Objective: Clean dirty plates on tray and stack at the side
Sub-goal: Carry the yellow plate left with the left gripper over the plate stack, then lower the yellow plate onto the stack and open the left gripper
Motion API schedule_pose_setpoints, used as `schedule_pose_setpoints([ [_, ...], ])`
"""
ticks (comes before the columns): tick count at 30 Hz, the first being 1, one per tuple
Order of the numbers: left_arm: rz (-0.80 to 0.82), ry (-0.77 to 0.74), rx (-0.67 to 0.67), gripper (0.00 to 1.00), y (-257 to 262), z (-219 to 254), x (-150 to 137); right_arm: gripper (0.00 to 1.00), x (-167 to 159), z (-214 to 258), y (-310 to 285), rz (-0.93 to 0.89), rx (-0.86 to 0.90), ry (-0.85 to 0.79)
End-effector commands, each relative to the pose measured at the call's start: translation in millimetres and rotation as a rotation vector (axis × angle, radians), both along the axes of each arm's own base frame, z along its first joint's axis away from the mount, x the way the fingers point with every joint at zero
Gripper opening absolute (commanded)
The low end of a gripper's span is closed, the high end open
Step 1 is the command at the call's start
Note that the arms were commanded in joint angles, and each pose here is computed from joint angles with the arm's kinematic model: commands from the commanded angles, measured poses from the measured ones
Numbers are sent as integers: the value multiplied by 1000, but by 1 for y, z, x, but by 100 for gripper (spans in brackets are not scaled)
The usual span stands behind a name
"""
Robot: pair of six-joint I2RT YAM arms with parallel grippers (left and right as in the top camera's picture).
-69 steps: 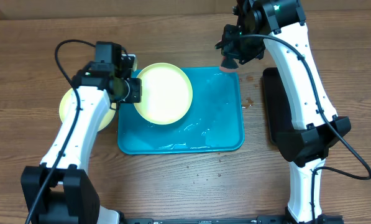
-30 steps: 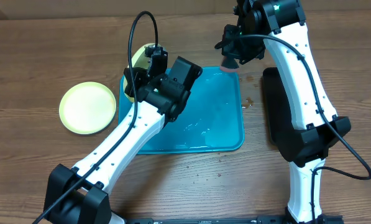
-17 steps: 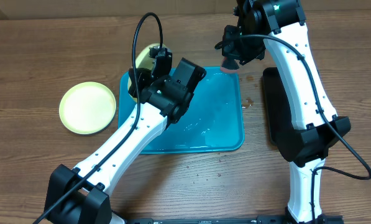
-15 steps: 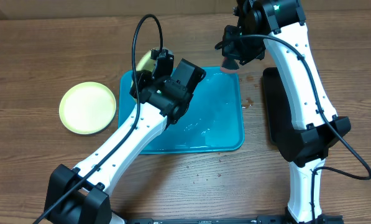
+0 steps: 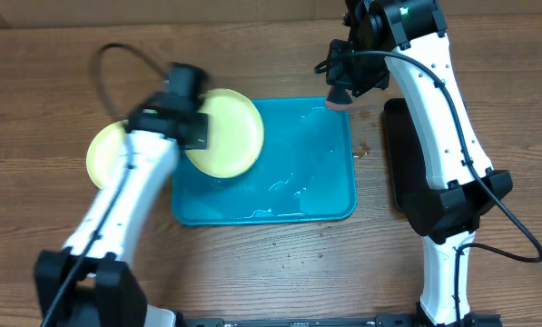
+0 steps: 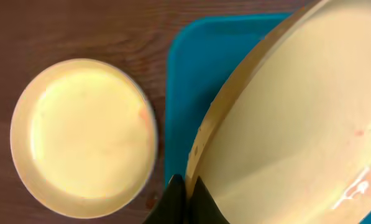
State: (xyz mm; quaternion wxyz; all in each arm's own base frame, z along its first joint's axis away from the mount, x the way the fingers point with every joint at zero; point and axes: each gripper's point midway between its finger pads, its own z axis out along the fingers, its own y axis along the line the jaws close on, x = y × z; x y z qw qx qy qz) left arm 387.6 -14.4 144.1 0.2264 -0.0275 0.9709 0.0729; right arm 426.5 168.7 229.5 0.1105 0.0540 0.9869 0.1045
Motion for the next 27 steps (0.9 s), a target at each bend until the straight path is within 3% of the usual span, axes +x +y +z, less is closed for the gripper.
schedule_pose_setpoints([
  [1, 63, -49, -254, 4, 20, 19, -1, 4, 1, 5, -1, 5, -7, -23],
  [9, 382, -67, -312, 4, 133, 4, -24, 4, 2, 5, -1, 4, -7, -24],
  [27, 596, 29, -245, 4, 190, -66, -43, 4, 3, 6, 0, 5, -5, -29],
])
